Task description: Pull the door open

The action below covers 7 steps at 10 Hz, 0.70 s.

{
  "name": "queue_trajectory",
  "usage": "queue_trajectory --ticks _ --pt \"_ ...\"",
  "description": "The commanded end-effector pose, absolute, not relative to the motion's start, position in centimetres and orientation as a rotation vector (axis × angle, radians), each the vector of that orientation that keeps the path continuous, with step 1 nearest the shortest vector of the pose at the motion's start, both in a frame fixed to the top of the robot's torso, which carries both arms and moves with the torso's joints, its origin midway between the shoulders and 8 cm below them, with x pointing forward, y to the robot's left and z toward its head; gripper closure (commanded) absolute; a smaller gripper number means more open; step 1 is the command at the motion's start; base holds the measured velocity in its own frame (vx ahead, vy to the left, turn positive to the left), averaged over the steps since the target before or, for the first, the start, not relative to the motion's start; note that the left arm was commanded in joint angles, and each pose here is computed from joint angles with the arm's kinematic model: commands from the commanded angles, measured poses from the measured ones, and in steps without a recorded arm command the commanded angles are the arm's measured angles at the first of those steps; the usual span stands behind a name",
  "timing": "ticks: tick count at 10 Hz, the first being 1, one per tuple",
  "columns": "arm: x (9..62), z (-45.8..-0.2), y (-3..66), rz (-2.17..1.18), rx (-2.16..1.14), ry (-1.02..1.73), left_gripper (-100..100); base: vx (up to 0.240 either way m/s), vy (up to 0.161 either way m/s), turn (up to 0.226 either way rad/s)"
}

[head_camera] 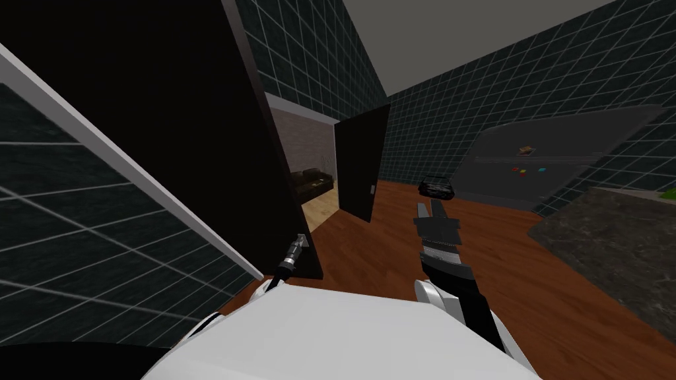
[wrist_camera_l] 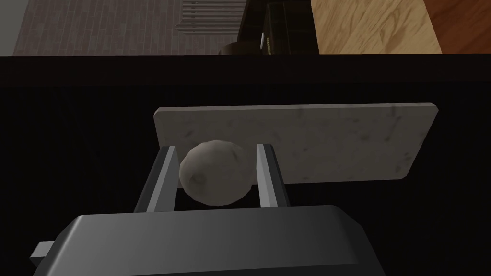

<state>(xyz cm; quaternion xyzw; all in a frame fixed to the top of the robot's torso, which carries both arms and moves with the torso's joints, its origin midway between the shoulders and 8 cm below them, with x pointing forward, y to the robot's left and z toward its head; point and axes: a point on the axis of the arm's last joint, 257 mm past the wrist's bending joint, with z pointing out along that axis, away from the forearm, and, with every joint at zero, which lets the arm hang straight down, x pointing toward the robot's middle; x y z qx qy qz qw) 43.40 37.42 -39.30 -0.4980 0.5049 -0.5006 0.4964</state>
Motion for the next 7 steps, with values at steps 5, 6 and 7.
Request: queue_trajectory --ticks 5,6,7 --pt "43.5 -39.1 36.7 -1.229 -1.196 1.228 100 -0.147 0.067 -0.089" --pt "42.6 -39.3 36.9 -1.239 -1.189 1.243 100 -0.136 0.032 -0.117" --pt "42.4 -39.3 37.0 -1.243 -1.186 1.247 100 -0.190 0.050 -0.125"
